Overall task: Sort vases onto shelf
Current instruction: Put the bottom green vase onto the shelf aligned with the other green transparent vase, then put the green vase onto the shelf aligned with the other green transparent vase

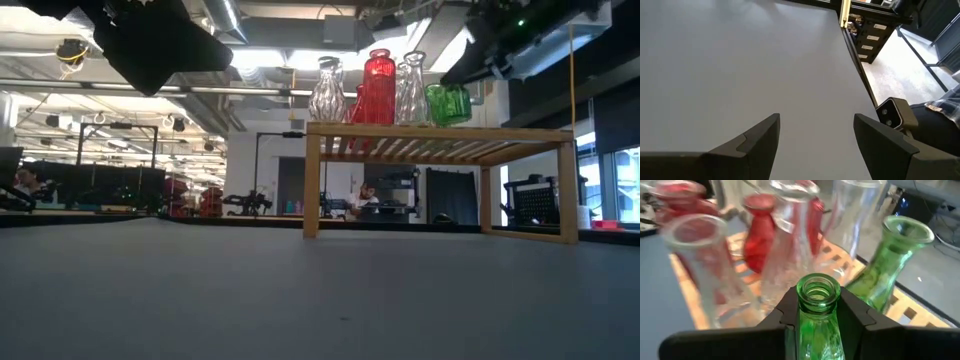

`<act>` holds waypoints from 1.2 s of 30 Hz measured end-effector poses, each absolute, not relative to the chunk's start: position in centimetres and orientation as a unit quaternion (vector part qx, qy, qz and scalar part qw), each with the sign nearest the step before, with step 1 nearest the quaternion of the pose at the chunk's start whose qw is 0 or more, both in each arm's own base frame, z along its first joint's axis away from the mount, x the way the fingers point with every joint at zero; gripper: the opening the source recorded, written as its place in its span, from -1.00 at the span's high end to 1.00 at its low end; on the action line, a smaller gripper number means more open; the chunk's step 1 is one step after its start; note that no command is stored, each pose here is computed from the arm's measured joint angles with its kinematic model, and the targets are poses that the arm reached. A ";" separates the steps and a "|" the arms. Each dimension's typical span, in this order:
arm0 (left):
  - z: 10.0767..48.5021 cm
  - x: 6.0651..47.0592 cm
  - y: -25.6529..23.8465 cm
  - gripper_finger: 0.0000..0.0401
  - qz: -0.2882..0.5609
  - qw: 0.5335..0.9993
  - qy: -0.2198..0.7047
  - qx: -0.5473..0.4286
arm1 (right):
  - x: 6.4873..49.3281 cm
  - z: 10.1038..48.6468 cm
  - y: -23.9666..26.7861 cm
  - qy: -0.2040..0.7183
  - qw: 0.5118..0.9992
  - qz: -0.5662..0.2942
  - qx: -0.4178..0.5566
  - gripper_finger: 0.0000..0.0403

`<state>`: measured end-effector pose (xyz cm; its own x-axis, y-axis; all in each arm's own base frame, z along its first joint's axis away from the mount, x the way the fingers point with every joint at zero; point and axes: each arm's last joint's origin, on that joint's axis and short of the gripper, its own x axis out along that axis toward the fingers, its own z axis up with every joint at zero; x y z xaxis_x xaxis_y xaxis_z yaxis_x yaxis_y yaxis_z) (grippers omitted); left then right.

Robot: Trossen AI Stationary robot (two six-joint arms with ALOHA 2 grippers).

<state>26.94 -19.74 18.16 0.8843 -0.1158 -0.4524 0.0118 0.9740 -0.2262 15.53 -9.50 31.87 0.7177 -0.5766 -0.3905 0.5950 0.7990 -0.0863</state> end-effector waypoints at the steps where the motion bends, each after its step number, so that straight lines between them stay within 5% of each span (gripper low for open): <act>1: 18.2 26.9 -19.7 -0.23 -0.033 0.964 0.238 -0.109 | 15.6 31.7 -9.9 0.207 0.924 -0.320 0.026 0.65; 18: 18.2 26.9 -19.8 -0.23 -0.034 0.965 0.238 -0.109 | 17.5 30.0 -12.1 0.238 0.916 -0.319 0.046 0.55; 29: 18.2 26.9 -19.8 -0.23 -0.034 0.965 0.238 -0.110 | 16.9 30.2 -11.9 0.244 0.910 -0.334 0.041 0.13; 36: 18.5 26.8 -19.6 -0.23 -0.030 0.962 0.238 -0.127 | 15.5 33.8 -10.8 0.237 0.918 -0.317 0.027 0.00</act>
